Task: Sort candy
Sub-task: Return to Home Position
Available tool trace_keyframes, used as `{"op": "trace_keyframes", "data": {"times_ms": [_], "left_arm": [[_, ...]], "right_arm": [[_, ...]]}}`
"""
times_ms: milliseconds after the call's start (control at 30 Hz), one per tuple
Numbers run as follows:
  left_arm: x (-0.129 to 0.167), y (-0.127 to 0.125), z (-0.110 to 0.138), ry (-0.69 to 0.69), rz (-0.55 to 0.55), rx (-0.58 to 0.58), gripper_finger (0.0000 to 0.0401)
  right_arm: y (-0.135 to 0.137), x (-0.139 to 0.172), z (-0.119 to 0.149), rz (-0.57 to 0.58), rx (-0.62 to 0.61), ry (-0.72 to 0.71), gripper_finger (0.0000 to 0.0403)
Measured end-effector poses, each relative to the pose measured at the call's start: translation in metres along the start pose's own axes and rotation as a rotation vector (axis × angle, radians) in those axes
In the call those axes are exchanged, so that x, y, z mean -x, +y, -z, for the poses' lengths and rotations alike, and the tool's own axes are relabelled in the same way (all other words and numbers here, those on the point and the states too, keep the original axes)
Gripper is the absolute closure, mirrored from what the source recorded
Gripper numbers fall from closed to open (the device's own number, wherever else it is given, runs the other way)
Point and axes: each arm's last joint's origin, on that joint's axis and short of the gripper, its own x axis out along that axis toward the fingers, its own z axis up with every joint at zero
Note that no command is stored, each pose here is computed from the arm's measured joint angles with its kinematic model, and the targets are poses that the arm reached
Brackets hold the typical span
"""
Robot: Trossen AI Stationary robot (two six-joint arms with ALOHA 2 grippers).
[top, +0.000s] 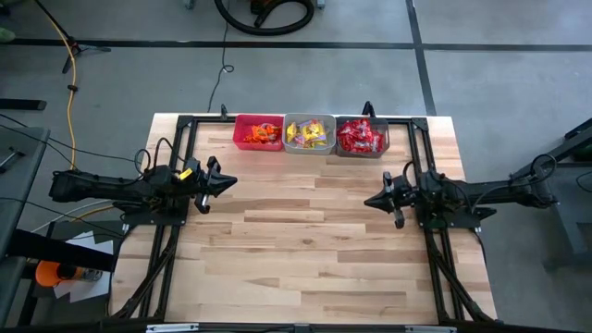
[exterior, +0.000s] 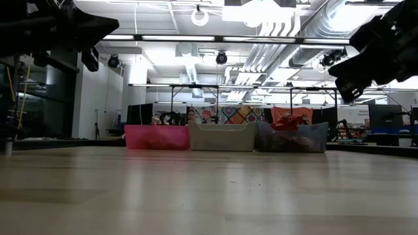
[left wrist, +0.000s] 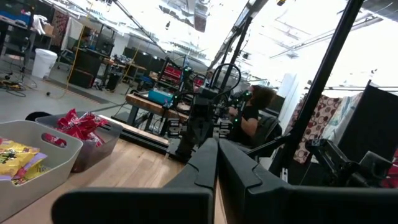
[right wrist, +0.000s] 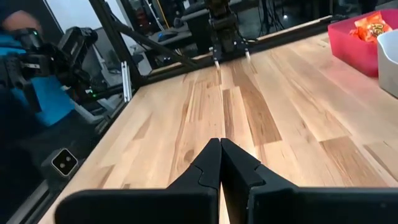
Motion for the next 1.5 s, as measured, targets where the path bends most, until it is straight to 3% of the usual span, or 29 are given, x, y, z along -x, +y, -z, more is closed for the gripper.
{"op": "trace_keyframes", "data": {"times_ms": [1500], "left_arm": [[0.0,0.0001,0.0001,0.0,0.0,0.0,0.0401]], "right_arm": [[-0.0004,0.0,0.0014,0.004,-0.002,0.015,0.0402]]}}
